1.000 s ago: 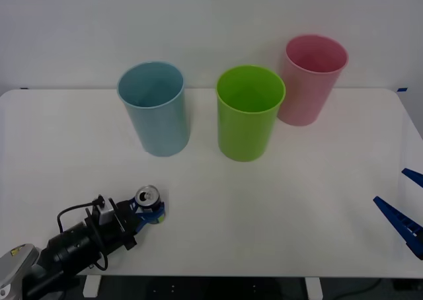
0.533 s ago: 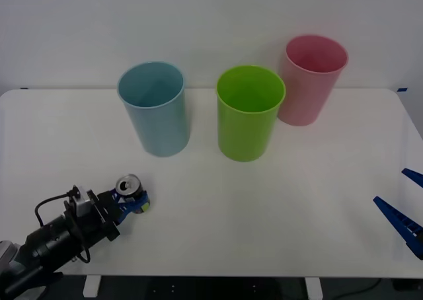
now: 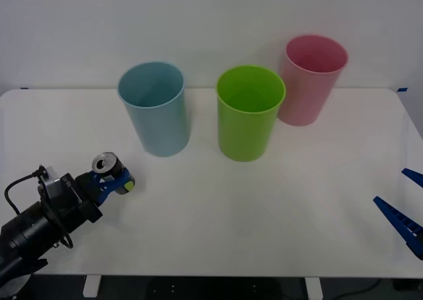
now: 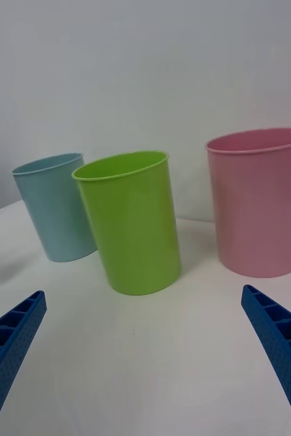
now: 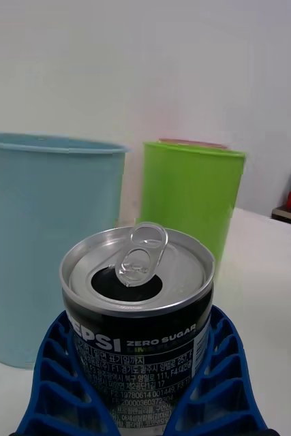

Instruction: Grasp the object on the table and drop it into the matching bin: aluminum can to the light blue bin, PET bottle to the pink bin.

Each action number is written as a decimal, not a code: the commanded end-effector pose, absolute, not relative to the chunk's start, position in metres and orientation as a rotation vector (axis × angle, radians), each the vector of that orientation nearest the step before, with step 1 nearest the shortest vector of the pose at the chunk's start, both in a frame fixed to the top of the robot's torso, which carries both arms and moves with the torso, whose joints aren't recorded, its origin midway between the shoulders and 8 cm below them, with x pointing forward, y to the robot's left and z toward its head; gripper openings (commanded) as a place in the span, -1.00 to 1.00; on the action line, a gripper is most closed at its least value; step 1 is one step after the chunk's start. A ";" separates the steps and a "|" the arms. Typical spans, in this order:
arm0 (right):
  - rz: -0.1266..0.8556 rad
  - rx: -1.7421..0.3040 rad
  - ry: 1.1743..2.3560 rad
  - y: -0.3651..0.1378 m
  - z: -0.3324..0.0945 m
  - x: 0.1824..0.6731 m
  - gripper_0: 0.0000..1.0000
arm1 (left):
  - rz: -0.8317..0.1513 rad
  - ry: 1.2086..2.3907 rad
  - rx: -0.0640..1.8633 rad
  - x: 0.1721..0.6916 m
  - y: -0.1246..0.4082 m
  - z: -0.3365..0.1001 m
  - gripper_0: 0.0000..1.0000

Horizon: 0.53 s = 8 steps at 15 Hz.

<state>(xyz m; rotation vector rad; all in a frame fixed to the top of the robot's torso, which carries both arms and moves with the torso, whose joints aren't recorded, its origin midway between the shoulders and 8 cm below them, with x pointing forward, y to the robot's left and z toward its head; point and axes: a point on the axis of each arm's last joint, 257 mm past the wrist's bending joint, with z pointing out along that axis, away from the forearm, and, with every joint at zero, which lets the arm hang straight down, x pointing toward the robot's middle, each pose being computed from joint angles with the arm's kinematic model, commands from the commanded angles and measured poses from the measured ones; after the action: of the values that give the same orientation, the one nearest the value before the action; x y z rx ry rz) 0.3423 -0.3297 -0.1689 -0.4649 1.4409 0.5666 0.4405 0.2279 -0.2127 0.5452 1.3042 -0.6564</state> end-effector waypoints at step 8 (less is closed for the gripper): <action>0.567 -0.465 1.441 -0.330 -0.169 0.342 1.00 | -0.640 1.260 0.438 0.458 0.245 -0.124 -1.00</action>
<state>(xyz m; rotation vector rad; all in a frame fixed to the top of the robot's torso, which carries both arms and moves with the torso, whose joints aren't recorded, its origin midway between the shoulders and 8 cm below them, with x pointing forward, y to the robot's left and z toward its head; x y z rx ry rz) 0.3422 -0.3297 -0.1689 -0.4648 1.4411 0.5667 0.4573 0.2433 -0.1289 0.4412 1.2652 -0.6419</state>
